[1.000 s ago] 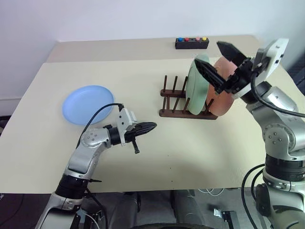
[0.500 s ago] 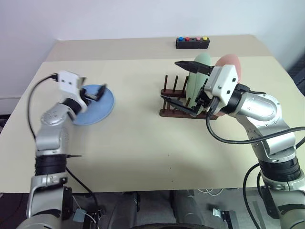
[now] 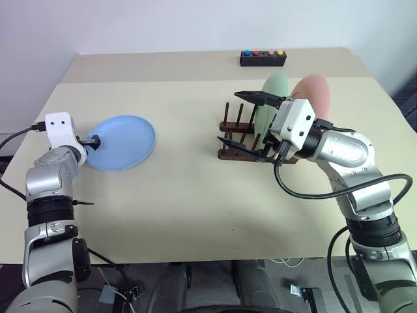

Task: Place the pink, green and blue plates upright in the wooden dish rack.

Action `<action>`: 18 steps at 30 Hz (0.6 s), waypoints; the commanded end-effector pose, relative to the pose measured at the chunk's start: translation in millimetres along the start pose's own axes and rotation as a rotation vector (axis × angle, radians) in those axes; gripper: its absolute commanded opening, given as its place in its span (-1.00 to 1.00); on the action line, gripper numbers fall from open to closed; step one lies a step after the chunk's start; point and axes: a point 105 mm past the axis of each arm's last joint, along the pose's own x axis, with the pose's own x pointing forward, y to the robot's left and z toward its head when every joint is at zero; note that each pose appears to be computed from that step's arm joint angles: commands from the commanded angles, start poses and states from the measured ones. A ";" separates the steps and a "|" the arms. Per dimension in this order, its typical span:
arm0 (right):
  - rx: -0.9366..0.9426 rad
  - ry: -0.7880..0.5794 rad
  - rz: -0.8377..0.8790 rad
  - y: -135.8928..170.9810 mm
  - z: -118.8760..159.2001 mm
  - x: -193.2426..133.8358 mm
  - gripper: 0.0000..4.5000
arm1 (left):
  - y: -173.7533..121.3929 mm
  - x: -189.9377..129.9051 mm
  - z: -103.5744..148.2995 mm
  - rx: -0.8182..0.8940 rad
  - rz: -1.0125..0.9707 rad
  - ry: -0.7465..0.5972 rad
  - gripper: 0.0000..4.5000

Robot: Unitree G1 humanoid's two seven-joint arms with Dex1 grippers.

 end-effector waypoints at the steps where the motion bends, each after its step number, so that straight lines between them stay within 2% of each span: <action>1: -0.058 0.001 0.049 2.2 7.2 -5.6 1.00 | -7.1 -3.2 11.0 -0.028 -0.041 -0.014 0.75; 2: -0.064 0.011 0.065 3.7 5.9 -6.6 1.00 | -8.9 -3.9 11.5 -0.027 -0.048 -0.015 0.61; 4: -0.072 0.021 0.078 4.8 4.3 -7.4 1.00 | -10.6 -5.2 12.6 -0.025 -0.052 -0.019 0.21; 5: -0.075 0.024 0.080 4.9 3.4 -7.5 1.00 | -11.6 -6.0 13.3 -0.026 -0.053 -0.022 -0.07; 9: -0.082 0.026 0.079 5.5 1.5 -5.8 1.00 | -15.8 -9.3 16.5 -0.029 -0.063 -0.047 -0.96; 13: -0.088 0.021 0.075 5.5 1.3 -3.4 1.00 | -37.8 -21.0 44.4 -0.087 -0.179 -0.227 -0.98; 18: -0.191 0.083 0.028 -4.5 -7.0 3.3 1.00 | -63.1 -52.9 107.1 -0.180 -0.263 -0.558 -0.98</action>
